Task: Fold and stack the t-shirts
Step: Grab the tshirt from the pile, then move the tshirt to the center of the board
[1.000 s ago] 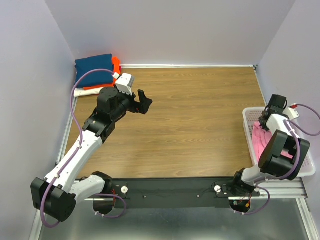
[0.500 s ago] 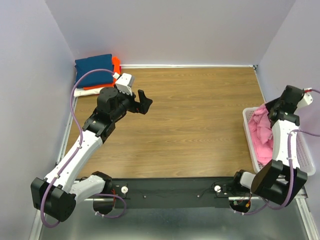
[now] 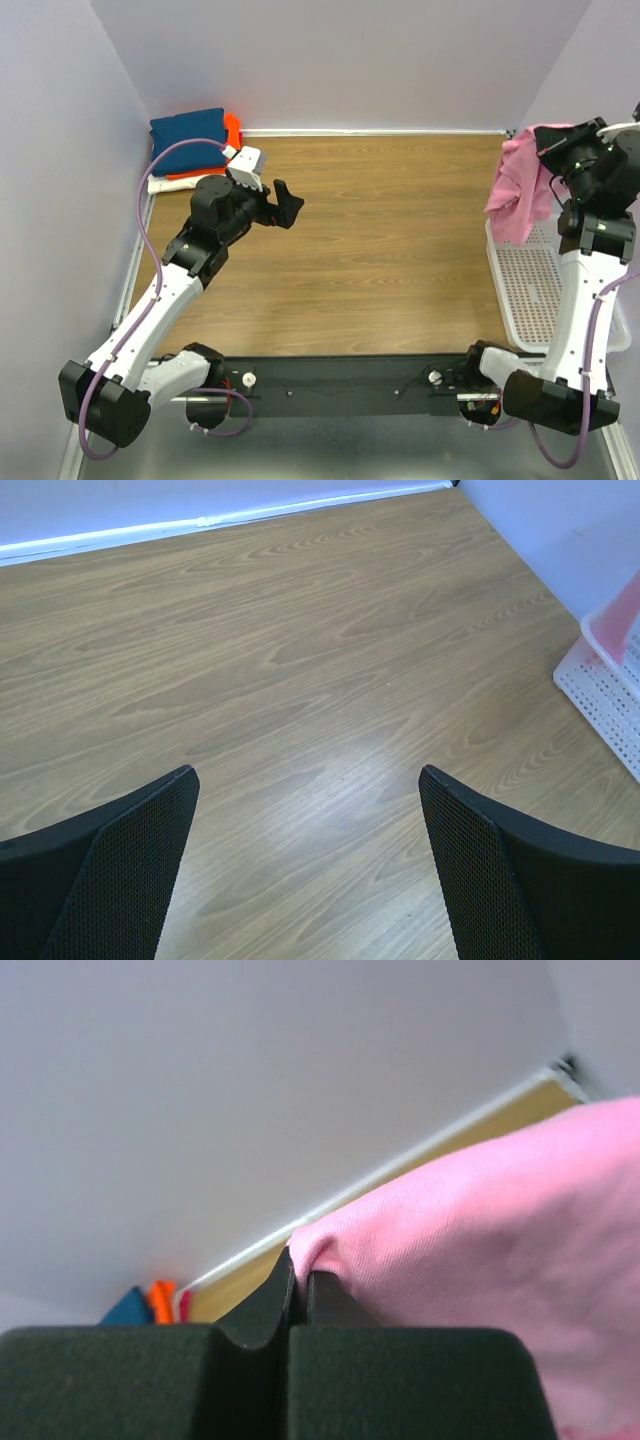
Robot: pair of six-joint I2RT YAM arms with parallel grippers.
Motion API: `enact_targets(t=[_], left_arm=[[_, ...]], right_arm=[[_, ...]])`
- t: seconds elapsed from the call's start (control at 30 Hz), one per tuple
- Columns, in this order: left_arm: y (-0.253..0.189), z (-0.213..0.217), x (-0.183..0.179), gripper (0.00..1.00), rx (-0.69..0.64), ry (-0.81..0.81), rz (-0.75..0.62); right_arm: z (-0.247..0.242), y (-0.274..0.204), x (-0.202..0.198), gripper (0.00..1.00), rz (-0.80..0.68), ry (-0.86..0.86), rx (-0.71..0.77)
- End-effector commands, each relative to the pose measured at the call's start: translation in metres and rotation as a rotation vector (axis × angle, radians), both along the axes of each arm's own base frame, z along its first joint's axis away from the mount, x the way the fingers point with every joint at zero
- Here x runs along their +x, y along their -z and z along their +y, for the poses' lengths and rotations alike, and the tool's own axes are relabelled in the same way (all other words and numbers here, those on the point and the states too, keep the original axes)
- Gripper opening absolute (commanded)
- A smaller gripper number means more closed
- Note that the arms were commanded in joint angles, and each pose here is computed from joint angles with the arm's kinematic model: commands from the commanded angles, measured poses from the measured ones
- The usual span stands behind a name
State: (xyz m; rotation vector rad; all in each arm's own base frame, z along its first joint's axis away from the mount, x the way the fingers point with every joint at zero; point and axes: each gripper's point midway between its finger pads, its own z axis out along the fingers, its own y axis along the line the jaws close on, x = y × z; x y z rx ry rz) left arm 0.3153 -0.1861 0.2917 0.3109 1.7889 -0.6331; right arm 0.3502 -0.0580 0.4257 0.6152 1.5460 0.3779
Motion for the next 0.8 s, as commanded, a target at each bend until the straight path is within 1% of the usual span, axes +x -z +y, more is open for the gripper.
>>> enact_targets(t=[0.0, 0.1, 0.17, 0.23, 0.27, 0.3, 0.33, 0.37, 0.4, 0.47, 0.5, 0.53, 0.6, 0.7, 0.73, 0.77], left_arm=[[-0.008, 0.006, -0.001, 0.98, 0.006, -0.021, -0.033], [-0.007, 0.008, 0.0, 0.98, 0.008, -0.029, -0.03], [-0.009, 0.01, 0.0, 0.98, 0.009, -0.036, -0.036], [-0.008, 0.01, 0.0, 0.98, 0.011, -0.04, -0.033], [-0.007, 0.011, 0.001, 0.98, 0.012, -0.045, -0.032], [-0.008, 0.012, 0.001, 0.98, 0.012, -0.048, -0.035], [-0.007, 0.012, 0.001, 0.98, 0.014, -0.051, -0.031], [-0.007, 0.014, 0.002, 0.98, 0.015, -0.06, -0.032], [-0.007, 0.015, 0.003, 0.98, 0.017, -0.066, -0.031], [-0.007, 0.019, 0.005, 0.98, 0.021, -0.093, -0.03], [-0.006, 0.021, 0.006, 0.98, 0.024, -0.104, -0.03], [-0.005, 0.023, 0.007, 0.98, 0.026, -0.115, -0.025], [-0.004, 0.026, 0.01, 0.98, 0.031, -0.137, -0.022], [0.001, 0.027, 0.012, 0.98, 0.037, -0.147, -0.007], [0.002, 0.028, 0.012, 0.98, 0.039, -0.15, -0.001], [0.003, 0.028, 0.013, 0.98, 0.039, -0.152, 0.002]], right_arm=[[0.055, -0.068, -0.015, 0.0, -0.179, -0.242, -0.006], [0.085, -0.086, -0.016, 0.0, -0.225, -0.347, 0.018], [0.1, -0.087, -0.012, 0.0, -0.226, -0.391, 0.03], [0.127, -0.087, -0.009, 0.0, -0.228, -0.46, 0.043], [0.136, -0.081, -0.001, 0.0, -0.212, -0.482, 0.045], [0.16, -0.08, 0.0, 0.0, -0.205, -0.532, 0.05], [0.172, -0.077, 0.003, 0.0, -0.196, -0.553, 0.047], [0.202, -0.072, -0.001, 0.0, -0.187, -0.619, 0.037], [0.212, -0.064, 0.009, 0.0, -0.164, -0.605, 0.034], [0.239, -0.052, 0.011, 0.0, -0.137, -0.642, 0.016], [0.267, -0.039, 0.012, 0.0, -0.105, -0.683, 0.011], [0.283, -0.032, 0.012, 0.0, -0.087, -0.711, 0.004], [0.305, -0.014, 0.01, 0.0, -0.047, -0.751, -0.011], [0.294, 0.035, 0.027, 0.01, 0.069, -0.653, -0.053], [0.277, 0.048, 0.037, 0.01, 0.099, -0.548, -0.085], [0.267, 0.067, 0.04, 0.01, 0.142, -0.503, -0.114]])
